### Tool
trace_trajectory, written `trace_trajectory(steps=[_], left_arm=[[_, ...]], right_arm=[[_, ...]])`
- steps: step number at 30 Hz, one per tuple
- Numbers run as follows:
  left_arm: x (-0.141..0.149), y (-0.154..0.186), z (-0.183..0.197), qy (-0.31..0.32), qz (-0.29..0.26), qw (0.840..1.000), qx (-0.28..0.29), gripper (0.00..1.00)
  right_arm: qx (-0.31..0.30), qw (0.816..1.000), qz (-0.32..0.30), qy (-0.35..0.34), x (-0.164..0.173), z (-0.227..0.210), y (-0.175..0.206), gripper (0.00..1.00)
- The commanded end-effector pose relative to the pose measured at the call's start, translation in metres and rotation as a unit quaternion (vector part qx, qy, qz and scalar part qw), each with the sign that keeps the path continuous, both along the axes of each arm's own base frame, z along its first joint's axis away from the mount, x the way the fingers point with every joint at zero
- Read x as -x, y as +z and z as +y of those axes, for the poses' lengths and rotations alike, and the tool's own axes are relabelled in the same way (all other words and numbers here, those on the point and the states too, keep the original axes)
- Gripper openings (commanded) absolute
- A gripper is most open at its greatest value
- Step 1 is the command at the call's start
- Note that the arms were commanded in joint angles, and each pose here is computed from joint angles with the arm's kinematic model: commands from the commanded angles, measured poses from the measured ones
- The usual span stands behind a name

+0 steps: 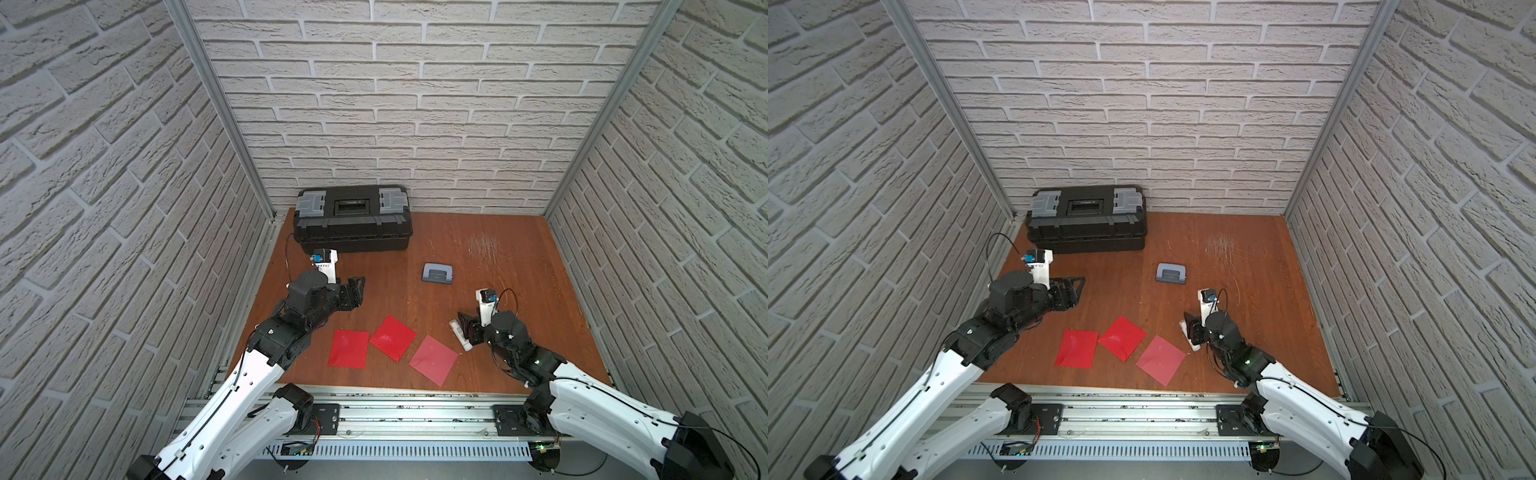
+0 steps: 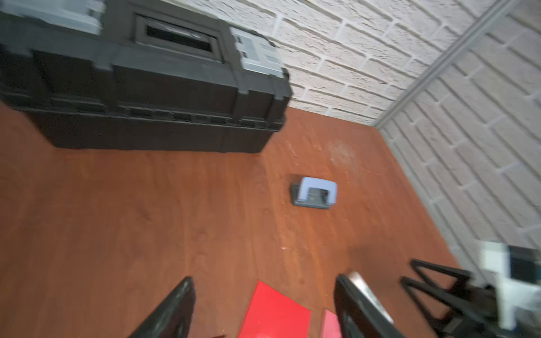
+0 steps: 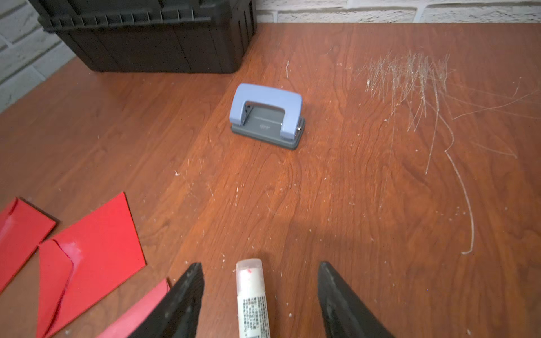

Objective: Seal the envelope with a glue stick
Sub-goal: Place the glue stick at the center of the board, then reset both arms

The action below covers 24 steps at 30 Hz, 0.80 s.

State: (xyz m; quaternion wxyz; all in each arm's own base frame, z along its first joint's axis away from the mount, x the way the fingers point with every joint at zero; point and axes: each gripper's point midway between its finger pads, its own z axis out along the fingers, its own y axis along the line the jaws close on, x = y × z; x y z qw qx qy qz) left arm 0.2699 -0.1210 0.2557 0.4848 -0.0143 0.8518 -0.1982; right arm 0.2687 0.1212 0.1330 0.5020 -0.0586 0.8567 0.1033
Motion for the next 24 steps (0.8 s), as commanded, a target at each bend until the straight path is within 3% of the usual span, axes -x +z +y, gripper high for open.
trace_trajectory(steps=[1,5,7,11,16,20,24], left_arm=[[-0.008,-0.022,0.046,0.088,0.014,0.994,-0.071,0.95],[-0.017,-0.050,0.088,0.166,0.046,0.977,-0.125,0.98],[-0.018,-0.066,0.113,0.214,0.064,0.960,-0.167,0.98],[-0.021,-0.090,0.148,0.277,0.063,0.928,-0.240,0.98],[-0.033,-0.112,0.159,0.271,-0.014,0.915,-0.298,0.98],[-0.040,-0.129,0.172,0.288,-0.061,0.916,-0.274,0.98],[-0.065,-0.132,0.176,0.272,-0.069,0.919,-0.276,0.98]], right_arm=[[0.012,1.000,-0.004,-0.004,-0.010,-0.012,0.027,0.68],[0.047,0.998,-0.003,-0.030,-0.032,-0.037,0.041,0.83],[0.066,0.996,0.007,-0.051,-0.045,-0.053,0.040,0.99],[0.084,0.992,0.016,-0.093,-0.065,-0.082,0.026,1.00],[0.106,0.986,-0.004,-0.125,-0.082,-0.110,0.002,1.00],[0.100,0.984,-0.036,-0.144,-0.091,-0.124,-0.012,1.00],[0.091,0.985,-0.055,-0.138,-0.100,-0.129,-0.016,1.00]])
